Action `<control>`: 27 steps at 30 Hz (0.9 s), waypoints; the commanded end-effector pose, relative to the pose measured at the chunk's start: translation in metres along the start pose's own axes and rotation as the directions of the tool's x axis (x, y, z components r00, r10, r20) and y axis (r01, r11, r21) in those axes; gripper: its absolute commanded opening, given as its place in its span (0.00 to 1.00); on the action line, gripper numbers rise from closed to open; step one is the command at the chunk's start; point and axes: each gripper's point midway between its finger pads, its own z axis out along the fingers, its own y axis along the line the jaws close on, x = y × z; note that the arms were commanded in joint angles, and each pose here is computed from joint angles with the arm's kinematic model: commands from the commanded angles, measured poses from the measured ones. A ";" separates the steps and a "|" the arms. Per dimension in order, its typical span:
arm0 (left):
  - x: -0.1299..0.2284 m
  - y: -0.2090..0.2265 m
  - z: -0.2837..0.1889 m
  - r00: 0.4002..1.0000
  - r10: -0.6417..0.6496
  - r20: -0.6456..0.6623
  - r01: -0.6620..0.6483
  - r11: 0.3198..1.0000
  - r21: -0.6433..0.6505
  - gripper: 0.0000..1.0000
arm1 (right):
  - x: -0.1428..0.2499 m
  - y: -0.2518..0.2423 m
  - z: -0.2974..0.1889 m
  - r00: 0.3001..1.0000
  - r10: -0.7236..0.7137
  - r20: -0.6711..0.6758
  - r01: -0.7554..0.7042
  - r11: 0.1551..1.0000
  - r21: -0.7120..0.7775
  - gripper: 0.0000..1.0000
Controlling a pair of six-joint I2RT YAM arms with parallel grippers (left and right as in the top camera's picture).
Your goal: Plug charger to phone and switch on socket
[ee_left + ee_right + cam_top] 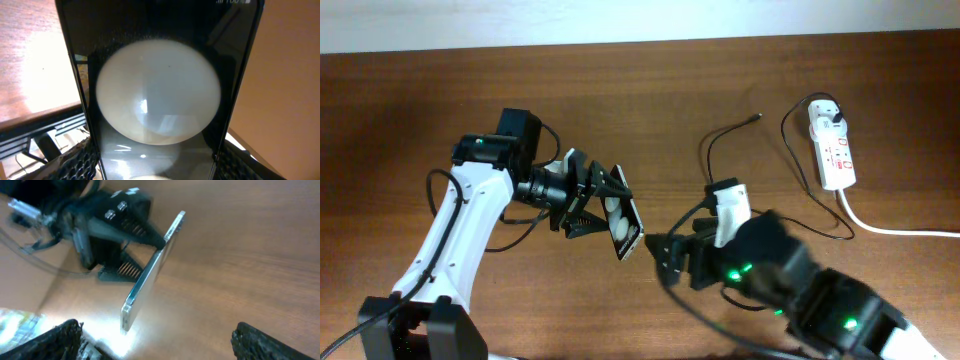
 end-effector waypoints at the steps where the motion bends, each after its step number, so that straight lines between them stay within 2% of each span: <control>1: 0.004 -0.007 -0.001 1.000 0.027 -0.015 -0.027 0.999 0.033 0.62 | 0.001 0.015 0.025 0.996 -0.018 0.085 0.010 0.995 0.098 0.99; 3: 0.004 -0.007 -0.001 1.000 0.027 -0.015 -0.027 0.999 0.033 0.61 | 0.011 0.037 0.041 0.995 -0.048 0.091 0.042 0.997 0.072 0.99; 7: 0.004 -0.007 -0.001 1.000 0.028 -0.015 -0.027 0.999 0.033 0.61 | 0.010 0.025 0.056 0.979 0.030 0.200 -0.069 0.979 0.191 1.00; 10: 0.004 -0.007 -0.001 1.000 0.028 -0.015 -0.027 0.999 0.033 0.62 | 0.009 0.029 0.064 0.977 0.039 0.212 -0.079 0.980 0.183 0.92; 15: 0.005 -0.007 -0.001 1.000 0.024 -0.017 -0.023 0.999 0.032 0.62 | 0.010 0.031 0.085 0.970 0.036 0.241 -0.086 0.977 0.198 0.70; 22: 0.004 -0.007 -0.001 1.000 0.025 -0.016 -0.024 0.999 0.032 0.63 | 0.012 0.031 0.090 0.971 0.033 0.236 -0.082 0.976 0.202 0.34; 23: 0.004 -0.007 -0.001 1.000 0.025 -0.016 -0.024 0.999 0.032 0.63 | 0.013 0.030 0.090 0.973 0.032 0.228 -0.079 0.976 0.201 0.27; 27: 0.004 -0.007 -0.001 1.000 0.025 -0.016 -0.024 0.999 0.032 0.64 | 0.018 0.035 0.092 0.979 0.038 0.198 -0.074 0.981 0.179 0.17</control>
